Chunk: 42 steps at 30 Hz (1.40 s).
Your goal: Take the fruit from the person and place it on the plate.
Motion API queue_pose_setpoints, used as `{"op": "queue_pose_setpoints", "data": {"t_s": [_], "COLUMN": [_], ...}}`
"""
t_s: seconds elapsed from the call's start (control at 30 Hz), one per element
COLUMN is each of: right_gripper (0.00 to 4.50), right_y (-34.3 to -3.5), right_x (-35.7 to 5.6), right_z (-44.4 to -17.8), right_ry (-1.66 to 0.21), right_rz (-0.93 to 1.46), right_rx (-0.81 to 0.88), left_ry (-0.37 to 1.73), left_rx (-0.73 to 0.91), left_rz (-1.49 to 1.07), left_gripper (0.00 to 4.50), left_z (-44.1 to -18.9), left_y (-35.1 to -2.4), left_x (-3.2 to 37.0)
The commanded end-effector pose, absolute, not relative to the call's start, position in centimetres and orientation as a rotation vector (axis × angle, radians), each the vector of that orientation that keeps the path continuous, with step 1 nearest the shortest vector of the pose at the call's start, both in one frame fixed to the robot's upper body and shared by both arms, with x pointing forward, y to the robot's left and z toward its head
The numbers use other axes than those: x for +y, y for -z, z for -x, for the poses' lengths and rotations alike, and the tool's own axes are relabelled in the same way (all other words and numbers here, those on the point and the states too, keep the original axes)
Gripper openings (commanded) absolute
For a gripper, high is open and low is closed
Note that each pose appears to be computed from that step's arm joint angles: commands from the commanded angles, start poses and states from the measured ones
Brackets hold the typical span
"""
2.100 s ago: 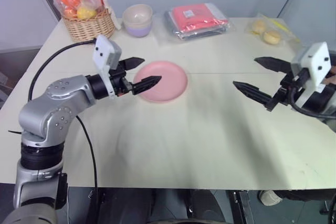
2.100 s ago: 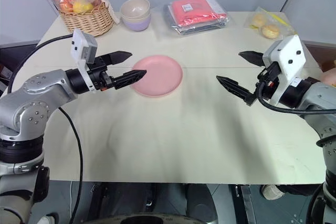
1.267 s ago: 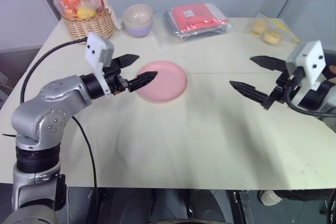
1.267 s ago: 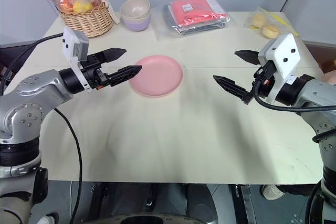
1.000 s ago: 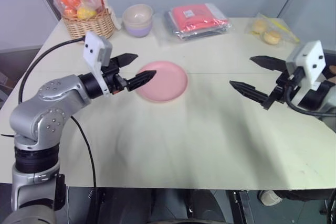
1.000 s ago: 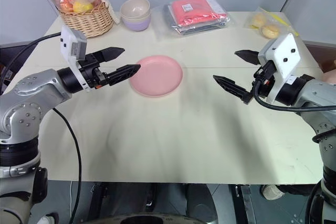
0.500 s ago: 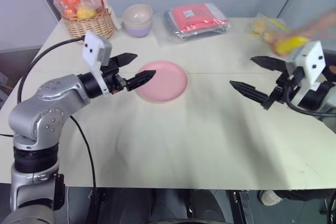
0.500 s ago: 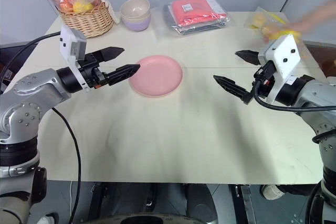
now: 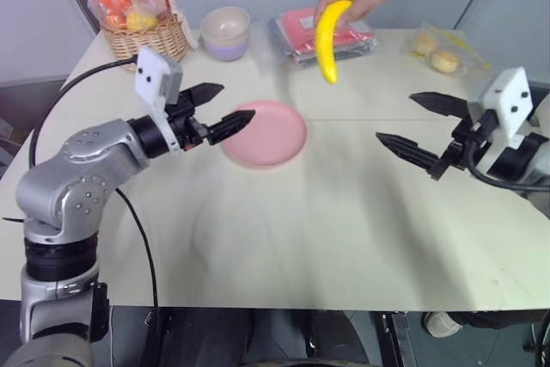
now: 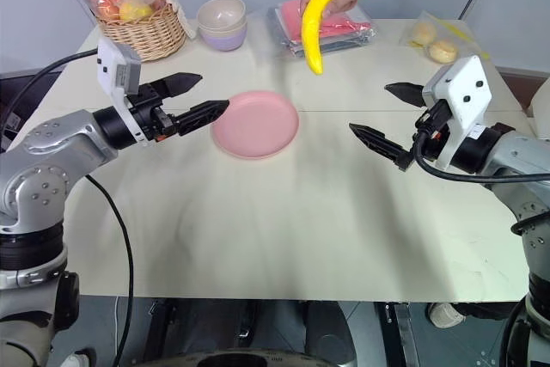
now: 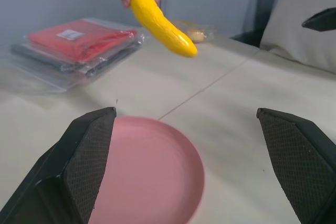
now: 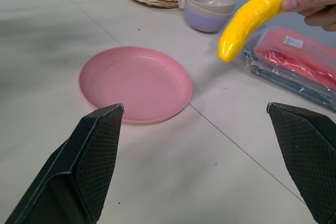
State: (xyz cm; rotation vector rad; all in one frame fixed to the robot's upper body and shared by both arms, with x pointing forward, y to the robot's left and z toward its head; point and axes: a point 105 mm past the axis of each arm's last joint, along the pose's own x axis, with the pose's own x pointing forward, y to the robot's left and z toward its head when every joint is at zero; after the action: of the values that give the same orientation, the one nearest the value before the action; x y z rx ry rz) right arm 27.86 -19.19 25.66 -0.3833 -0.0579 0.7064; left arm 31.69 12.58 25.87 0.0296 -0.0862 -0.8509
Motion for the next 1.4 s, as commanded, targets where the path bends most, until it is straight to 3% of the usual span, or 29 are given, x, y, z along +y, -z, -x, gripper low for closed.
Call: {"op": "queue_pose_setpoints", "data": {"t_s": [0.03, 0.27, 0.47, 0.67, 0.83, 1.1, 1.4], "right_gripper": [4.47, 4.47, 4.47, 4.47, 4.47, 4.47, 4.47], "right_y": [-26.9, -27.2, -28.1, -29.9, -29.8, -28.2, -29.2], "right_x": [-18.7, -18.5, -16.4, -13.3, -12.0, -11.4, -10.7], "right_z": [-27.6, -29.2, -34.4, -37.5, -39.7, -42.0, -42.9], "right_ry": [-0.715, -0.643, -0.472, -0.463, -0.429, -0.405, -0.42], "right_rz": [0.411, 0.408, 0.253, 0.066, 0.057, 0.11, 0.118], "right_rx": [-0.112, -0.152, -0.17, -0.154, -0.119, -0.082, -0.12], "left_ry": [0.807, 0.801, 0.816, 0.812, 0.795, 0.772, 0.76], "left_rx": [-0.145, -0.139, -0.133, -0.137, -0.145, -0.157, -0.158], "left_rz": [-0.019, 0.0, -0.006, -0.006, -0.008, -0.009, -0.015], "left_gripper": [4.5, 4.5, 4.5, 4.5, 4.5, 4.5, 4.5], "left_z": [-32.0, -32.6, -32.6, -32.6, -32.5, -32.2, -32.1], "left_y": [-27.4, -27.3, -27.0, -27.1, -27.2, -27.2, -27.2], "left_x": [13.0, 12.7, 12.4, 12.4, 12.7, 13.0, 13.1]}}
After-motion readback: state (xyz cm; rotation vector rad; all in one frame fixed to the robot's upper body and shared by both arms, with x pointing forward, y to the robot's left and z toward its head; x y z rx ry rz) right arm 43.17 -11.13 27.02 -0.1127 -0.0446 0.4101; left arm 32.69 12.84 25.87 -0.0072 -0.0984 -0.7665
